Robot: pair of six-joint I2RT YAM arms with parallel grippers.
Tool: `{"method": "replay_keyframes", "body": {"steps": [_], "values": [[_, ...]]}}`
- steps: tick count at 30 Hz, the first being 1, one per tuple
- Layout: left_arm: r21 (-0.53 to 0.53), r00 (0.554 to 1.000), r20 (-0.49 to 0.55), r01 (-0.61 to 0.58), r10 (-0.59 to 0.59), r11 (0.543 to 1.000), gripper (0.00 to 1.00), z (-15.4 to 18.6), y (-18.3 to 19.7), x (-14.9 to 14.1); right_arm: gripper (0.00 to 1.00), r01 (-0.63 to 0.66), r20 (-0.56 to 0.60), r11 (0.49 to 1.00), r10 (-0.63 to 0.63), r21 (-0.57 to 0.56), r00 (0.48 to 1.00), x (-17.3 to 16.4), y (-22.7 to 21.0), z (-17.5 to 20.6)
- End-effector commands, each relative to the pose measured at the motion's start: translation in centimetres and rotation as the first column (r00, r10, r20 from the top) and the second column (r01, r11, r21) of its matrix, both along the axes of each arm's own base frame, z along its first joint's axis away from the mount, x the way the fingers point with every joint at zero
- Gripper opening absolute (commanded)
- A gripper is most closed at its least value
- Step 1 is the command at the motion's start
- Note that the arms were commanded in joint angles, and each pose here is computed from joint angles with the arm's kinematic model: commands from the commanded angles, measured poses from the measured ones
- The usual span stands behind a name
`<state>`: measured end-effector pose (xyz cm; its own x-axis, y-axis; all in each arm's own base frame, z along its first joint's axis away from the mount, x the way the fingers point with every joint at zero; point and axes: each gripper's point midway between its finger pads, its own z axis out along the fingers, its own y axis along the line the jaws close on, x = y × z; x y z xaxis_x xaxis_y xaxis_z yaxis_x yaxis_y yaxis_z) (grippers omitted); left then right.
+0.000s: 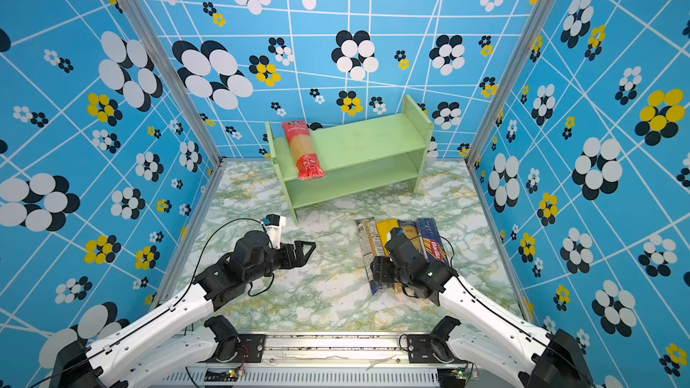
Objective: Arrange pasta packages on shelves
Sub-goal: Move the pasta bag to the center of the table.
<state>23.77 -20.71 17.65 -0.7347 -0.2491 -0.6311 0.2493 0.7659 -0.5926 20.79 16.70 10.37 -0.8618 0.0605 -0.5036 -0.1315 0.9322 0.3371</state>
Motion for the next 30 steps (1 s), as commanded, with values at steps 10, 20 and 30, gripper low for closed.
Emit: {"method": "replay_keyframes", "body": {"steps": [10,20,30], "values": [[0.009,0.999,-0.016,-0.035,0.035,0.999,0.99,-0.5,0.4,0.1,0.77,-0.03,-0.045,0.999,0.028,-0.037,0.999,0.3,0.8,-2.2],[0.018,0.999,-0.024,-0.029,0.03,0.999,0.99,-0.9,0.1,0.3,0.8,-0.033,-0.072,0.997,0.028,-0.067,0.997,0.4,0.9,-3.4],[0.023,0.999,-0.028,-0.032,0.033,0.999,0.99,-1.3,0.3,0.2,0.81,-0.037,-0.093,0.995,0.028,-0.097,0.995,0.5,0.8,-4.5]]}}
